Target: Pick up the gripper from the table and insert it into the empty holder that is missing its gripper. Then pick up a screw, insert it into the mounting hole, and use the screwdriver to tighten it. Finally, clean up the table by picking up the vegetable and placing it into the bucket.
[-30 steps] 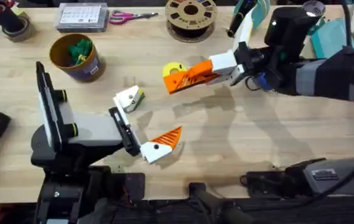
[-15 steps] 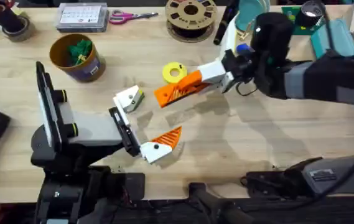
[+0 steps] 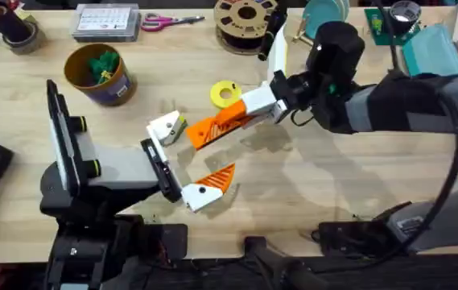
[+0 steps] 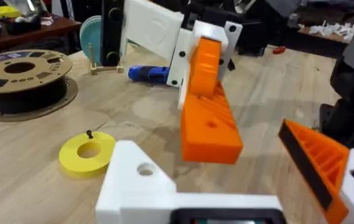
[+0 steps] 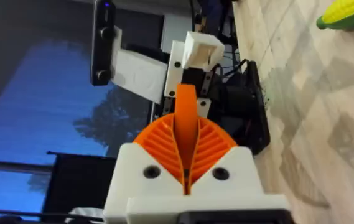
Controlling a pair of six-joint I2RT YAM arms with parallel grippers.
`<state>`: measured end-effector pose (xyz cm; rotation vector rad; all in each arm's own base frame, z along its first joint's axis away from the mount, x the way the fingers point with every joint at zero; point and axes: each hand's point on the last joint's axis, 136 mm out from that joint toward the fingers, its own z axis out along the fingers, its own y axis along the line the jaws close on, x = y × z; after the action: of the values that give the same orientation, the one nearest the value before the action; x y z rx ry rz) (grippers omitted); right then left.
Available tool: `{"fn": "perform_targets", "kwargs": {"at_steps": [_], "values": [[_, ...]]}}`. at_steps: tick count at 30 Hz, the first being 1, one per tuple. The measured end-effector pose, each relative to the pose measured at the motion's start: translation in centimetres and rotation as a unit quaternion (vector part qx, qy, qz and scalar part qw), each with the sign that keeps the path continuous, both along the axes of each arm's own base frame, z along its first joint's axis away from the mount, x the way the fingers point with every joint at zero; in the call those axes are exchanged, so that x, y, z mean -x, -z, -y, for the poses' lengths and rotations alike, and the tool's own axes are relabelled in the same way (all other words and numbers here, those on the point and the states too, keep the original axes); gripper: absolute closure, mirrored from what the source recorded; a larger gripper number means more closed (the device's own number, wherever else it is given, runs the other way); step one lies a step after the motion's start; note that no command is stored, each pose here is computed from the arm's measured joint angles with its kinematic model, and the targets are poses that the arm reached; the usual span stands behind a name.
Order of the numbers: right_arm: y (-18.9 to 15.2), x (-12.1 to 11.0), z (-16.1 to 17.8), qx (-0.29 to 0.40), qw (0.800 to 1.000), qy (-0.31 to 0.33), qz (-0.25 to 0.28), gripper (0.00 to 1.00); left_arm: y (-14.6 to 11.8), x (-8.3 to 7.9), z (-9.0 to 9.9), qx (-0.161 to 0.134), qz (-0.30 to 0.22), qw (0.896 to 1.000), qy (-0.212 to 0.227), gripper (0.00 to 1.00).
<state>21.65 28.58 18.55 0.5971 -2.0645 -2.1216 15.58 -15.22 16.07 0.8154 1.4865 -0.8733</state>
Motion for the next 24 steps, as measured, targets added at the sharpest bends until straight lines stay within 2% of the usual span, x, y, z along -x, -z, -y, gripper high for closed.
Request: {"fn": "perform_targets", "kwargs": {"at_steps": [8,24], "values": [[0.9,-0.2,-0.6,0.020,0.999,0.005,-0.045,0.991,0.0,0.0,0.0,0.000,0.000,1.000,0.000,0.016],[1.1,-0.3,-1.6,0.030,0.998,0.022,-0.060,0.991,0.0,0.0,0.0,0.000,0.000,1.000,0.000,0.014]]}}
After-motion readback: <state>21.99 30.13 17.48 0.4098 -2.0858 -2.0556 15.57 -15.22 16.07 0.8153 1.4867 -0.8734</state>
